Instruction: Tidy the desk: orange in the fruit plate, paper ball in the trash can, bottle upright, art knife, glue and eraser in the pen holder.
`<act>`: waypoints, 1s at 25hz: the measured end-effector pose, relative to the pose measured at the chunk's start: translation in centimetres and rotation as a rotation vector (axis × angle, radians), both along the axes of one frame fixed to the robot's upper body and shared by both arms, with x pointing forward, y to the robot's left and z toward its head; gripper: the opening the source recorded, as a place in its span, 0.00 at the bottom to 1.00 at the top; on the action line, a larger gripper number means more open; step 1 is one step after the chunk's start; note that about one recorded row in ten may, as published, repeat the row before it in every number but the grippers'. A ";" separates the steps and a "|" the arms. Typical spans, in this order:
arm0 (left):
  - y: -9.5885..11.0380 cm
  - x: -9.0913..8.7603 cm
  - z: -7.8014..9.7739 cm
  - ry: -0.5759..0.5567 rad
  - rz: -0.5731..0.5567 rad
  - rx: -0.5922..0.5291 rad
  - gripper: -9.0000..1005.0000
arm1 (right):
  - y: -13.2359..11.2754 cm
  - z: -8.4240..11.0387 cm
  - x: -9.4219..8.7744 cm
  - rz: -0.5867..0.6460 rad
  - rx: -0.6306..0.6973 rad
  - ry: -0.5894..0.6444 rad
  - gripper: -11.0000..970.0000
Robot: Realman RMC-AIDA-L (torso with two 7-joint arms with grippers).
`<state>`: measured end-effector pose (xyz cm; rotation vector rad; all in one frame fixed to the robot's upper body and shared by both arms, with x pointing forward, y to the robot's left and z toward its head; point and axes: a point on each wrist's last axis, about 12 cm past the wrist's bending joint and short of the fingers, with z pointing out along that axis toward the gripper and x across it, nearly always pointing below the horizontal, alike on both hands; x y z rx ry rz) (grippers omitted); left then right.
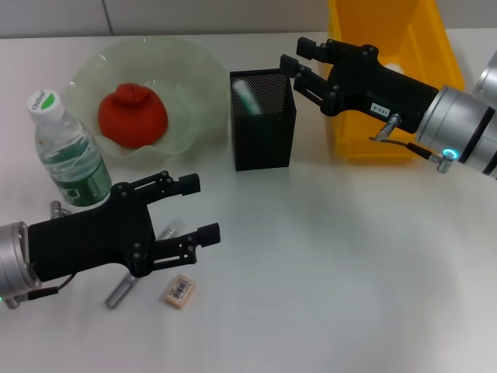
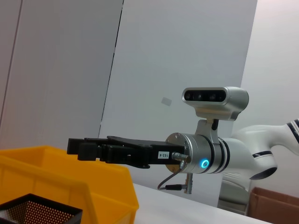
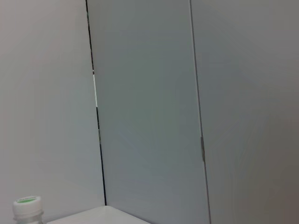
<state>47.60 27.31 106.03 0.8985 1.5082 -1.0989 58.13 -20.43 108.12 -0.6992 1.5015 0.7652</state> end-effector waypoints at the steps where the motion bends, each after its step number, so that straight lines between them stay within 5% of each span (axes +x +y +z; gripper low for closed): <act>1: 0.0 0.0 0.0 0.000 0.000 0.000 0.78 | 0.0 0.0 0.0 0.000 0.000 0.000 0.40; 17: 0.0 0.1 0.1 -0.002 0.002 -0.001 0.78 | -0.7 0.8 -0.5 0.017 0.067 0.008 0.40; 25: 0.3 0.0 0.2 -0.009 0.012 -0.007 0.78 | -0.9 3.2 -1.8 0.158 0.077 0.044 0.40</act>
